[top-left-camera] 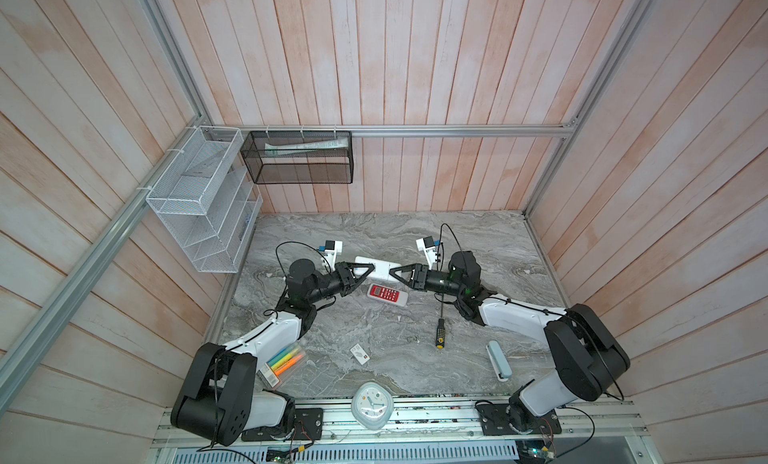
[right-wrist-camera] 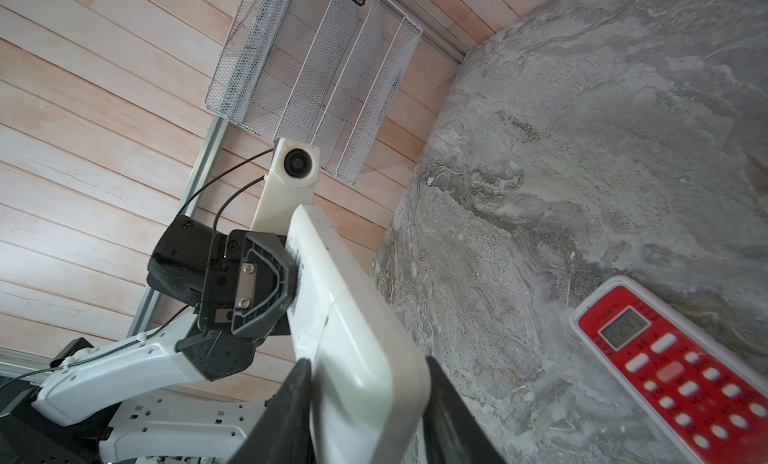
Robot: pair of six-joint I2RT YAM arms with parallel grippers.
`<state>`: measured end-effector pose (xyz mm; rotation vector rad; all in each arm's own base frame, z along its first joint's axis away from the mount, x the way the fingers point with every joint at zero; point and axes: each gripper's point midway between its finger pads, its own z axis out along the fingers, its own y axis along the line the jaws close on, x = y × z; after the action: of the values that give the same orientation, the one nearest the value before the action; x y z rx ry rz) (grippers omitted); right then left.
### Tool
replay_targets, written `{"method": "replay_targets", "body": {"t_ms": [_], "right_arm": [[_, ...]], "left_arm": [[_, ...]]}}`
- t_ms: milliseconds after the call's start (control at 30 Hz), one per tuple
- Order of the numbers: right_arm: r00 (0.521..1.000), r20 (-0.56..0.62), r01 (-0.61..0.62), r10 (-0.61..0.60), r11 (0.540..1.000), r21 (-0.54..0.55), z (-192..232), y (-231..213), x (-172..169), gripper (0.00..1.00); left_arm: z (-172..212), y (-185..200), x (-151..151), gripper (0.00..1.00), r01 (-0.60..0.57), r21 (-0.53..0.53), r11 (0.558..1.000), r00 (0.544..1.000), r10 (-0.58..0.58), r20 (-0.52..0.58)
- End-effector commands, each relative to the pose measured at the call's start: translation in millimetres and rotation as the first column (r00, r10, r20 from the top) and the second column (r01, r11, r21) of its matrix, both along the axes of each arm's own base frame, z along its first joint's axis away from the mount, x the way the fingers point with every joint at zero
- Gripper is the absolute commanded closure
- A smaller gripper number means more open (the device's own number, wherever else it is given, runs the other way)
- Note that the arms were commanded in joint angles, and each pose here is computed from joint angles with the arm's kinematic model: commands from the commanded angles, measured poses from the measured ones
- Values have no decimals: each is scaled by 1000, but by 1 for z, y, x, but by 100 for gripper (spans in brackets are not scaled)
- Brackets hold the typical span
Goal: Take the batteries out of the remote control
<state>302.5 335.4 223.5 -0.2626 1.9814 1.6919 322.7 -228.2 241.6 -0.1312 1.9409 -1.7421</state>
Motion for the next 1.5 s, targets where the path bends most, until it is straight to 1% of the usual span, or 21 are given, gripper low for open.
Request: {"method": "replay_targets", "body": {"t_ms": [0, 200, 367, 500, 633, 933, 1200, 1467], "right_arm": [[999, 13, -30, 30, 999, 12, 4, 7, 1, 58], [1000, 2, -27, 27, 1000, -7, -3, 8, 2, 69], [1000, -19, -14, 13, 1000, -27, -14, 2, 0, 71], [1000, -26, -16, 15, 999, -31, -18, -1, -2, 67], [999, -33, -20, 19, 999, -25, -16, 1, -1, 63], [999, -44, -7, 6, 999, -32, -16, 4, 5, 59], [998, -42, 40, -42, 998, -57, -18, -6, 10, 50], [996, -34, 81, -85, 991, -102, -21, -19, 12, 50]], "left_arm": [[13, -1, -5, 92, 20, -10, 1000, 997, -19, 78], [12, -1, -6, 93, 26, -15, 1000, 997, -24, 78], [15, 2, -5, 94, 14, -17, 1000, 997, -13, 81], [18, 3, -5, 94, 9, -22, 1000, 996, -7, 84], [15, 4, -3, 94, 0, -25, 1000, 998, 1, 64], [-9, 4, 1, 95, -18, -7, 1000, 1000, 18, -12], [-17, 4, 3, 97, -20, -2, 1000, 999, 20, -26], [-20, 6, 7, 98, -34, 20, 999, 999, 35, -24]]}}
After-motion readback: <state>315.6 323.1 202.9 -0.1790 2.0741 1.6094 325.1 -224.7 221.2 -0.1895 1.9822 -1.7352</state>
